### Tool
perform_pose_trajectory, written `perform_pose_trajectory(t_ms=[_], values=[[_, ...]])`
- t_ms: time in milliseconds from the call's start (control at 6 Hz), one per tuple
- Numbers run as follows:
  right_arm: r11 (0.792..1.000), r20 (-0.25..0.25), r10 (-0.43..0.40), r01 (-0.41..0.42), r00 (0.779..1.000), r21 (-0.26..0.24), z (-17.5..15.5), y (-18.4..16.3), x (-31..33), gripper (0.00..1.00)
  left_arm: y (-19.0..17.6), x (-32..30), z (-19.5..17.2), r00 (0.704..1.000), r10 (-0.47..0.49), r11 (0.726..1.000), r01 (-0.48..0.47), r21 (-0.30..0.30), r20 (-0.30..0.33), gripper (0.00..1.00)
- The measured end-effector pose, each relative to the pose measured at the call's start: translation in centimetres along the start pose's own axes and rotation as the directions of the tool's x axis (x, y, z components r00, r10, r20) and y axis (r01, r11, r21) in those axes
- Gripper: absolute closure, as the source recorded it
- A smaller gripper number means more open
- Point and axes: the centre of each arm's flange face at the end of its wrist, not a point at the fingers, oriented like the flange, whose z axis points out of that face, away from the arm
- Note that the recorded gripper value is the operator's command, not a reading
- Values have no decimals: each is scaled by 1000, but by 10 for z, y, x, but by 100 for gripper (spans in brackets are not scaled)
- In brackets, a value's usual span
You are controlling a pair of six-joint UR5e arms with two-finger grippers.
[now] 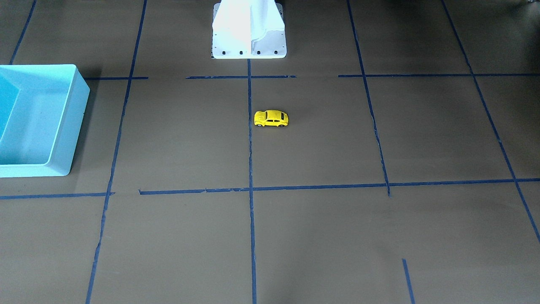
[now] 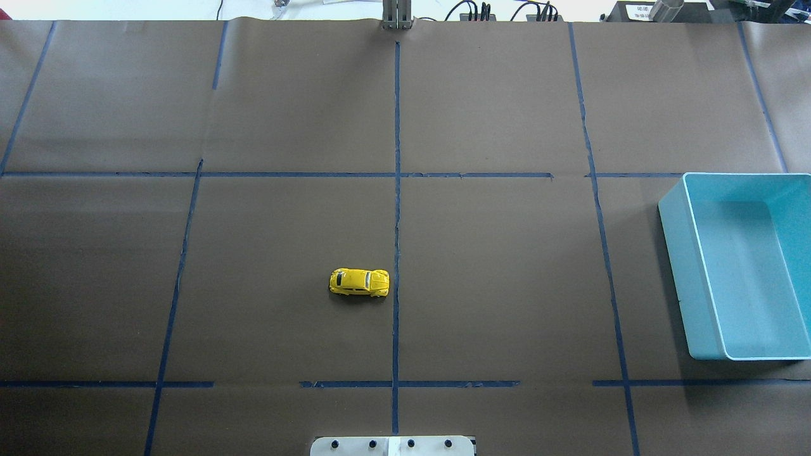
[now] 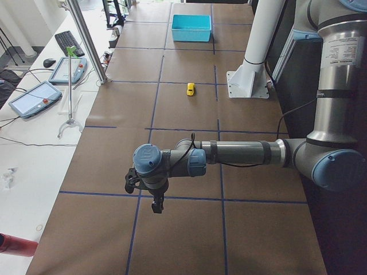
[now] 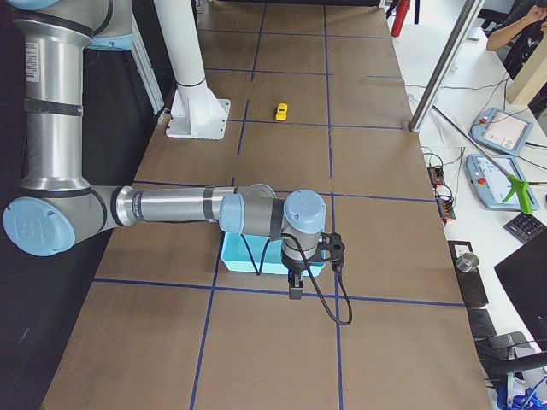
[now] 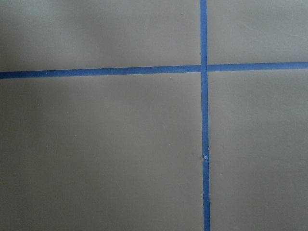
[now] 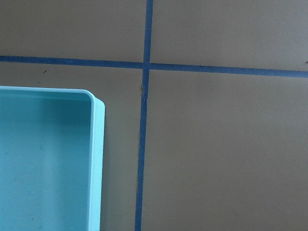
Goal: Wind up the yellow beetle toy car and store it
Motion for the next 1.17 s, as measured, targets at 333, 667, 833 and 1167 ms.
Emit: perform_pose_trajectory(t_ms=[333, 667, 833, 1167], values=[[1000, 1, -2, 2, 1000, 2, -1, -1, -1, 0, 0, 12, -12, 1000, 25, 999, -25, 25, 2, 0], [1000, 1, -2, 2, 1000, 3, -1, -1, -1, 0, -5, 43, -27, 998, 70, 997, -70, 33, 7, 0], [1000, 0, -2, 2, 1000, 2, -1, -1, -1, 0, -9, 85, -33, 994, 111, 994, -111, -4, 8, 0], [1000, 0, -2, 2, 1000, 2, -1, -1, -1, 0, -19, 187, -59, 969, 241, 970, -238, -44, 58, 0]])
